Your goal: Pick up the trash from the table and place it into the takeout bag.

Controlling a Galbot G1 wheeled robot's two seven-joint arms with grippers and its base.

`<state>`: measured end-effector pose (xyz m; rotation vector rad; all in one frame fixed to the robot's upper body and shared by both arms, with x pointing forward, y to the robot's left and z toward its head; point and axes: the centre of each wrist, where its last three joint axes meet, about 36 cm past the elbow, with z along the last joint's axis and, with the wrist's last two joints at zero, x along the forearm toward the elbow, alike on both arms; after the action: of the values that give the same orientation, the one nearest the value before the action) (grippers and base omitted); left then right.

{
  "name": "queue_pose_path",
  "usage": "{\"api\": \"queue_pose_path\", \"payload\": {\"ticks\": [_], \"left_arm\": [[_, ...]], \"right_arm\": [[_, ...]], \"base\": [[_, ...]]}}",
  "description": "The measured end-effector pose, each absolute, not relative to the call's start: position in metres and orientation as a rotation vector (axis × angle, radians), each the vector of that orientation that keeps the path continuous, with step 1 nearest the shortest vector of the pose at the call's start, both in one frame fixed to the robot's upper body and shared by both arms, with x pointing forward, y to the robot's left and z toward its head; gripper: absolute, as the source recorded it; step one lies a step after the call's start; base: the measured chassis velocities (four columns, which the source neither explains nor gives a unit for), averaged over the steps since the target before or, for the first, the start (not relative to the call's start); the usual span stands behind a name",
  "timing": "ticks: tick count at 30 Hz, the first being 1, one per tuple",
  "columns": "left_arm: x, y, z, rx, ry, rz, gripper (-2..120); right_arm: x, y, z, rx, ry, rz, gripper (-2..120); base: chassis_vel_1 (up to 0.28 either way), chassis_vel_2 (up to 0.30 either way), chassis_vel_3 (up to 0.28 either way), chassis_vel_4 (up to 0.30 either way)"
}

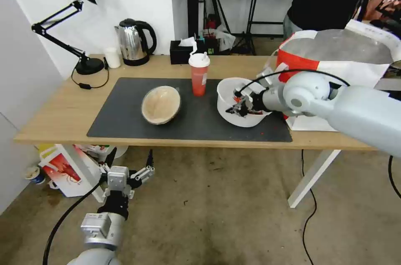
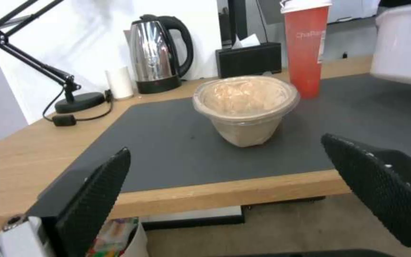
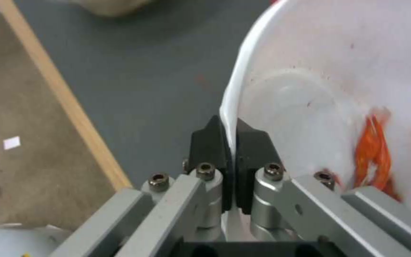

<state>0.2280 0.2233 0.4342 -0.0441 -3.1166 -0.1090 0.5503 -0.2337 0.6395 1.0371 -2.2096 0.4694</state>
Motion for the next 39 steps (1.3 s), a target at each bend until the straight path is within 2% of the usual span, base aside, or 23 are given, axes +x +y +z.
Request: {"api": "queue_pose_path", "payload": {"ticks": [17,39], "left_arm": [[0.228,0.223,0.434,-0.044,-3.117,-0.109,100],[0.228,0.223,0.434,-0.044,-3.117,-0.109,100]], "right_arm": [[0.513,-0.232,0.726,1.162,-2.301,0.477,0],[0.504,-0.222,0.767,1.236,-2.334,0.449,0]], "base": [[0.0,0.0,0.0,0.0],[0.0,0.0,0.0,0.0]]}}
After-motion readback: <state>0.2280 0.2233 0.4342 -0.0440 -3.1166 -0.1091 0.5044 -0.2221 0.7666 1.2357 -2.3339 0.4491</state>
